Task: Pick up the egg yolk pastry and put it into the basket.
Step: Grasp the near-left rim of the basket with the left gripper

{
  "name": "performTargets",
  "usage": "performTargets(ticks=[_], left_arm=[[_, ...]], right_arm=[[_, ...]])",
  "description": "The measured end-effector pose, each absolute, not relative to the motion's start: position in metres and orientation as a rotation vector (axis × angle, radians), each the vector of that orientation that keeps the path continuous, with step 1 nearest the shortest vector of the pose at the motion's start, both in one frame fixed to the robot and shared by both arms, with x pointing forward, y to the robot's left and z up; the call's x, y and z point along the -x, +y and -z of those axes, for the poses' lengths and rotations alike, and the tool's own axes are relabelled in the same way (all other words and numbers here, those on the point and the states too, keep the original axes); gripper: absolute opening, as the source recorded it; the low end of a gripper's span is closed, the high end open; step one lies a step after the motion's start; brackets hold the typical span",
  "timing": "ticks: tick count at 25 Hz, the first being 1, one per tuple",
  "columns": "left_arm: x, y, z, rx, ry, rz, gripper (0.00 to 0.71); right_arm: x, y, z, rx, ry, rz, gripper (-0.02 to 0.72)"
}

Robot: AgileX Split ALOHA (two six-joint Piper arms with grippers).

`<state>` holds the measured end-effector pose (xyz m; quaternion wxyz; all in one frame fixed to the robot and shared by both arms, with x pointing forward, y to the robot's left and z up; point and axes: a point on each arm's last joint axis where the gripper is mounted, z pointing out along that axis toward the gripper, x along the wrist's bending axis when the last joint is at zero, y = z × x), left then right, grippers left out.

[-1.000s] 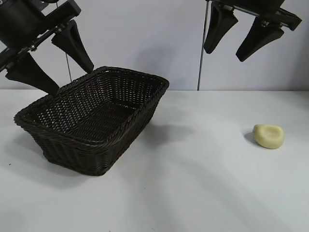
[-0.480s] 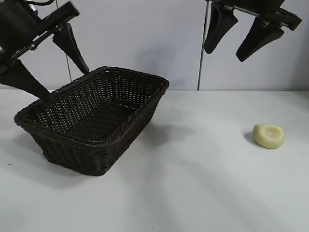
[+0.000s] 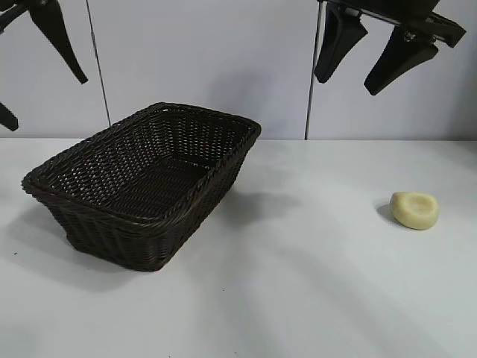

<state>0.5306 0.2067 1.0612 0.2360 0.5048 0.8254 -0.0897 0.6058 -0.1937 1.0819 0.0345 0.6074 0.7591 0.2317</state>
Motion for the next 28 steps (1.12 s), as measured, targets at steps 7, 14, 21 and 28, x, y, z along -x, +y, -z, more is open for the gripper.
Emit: performTargets(ticks=[7, 14, 21, 28], left_arm=[[-0.506, 0.201, -1.034, -1.247, 2.345, 0.260, 0.535], [-0.501, 0.187, -1.017, -1.099, 2.366, 0.251, 0.535], [-0.501, 0.193, -1.002, -1.024, 2.448, 0.190, 0.535], [-0.511, 0.190, -0.976, -1.029, 2.517, 0.189, 0.535]], right_arm=[[-0.606, -0.194, -1.082, -1.867, 2.334, -0.712, 0.496], [-0.606, -0.194, -1.082, -1.868, 2.336, -0.710, 0.496], [-0.606, -0.194, -1.082, -1.868, 2.337, -0.708, 0.496], [-0.606, -0.194, -1.082, -1.868, 2.337, -0.708, 0.496]])
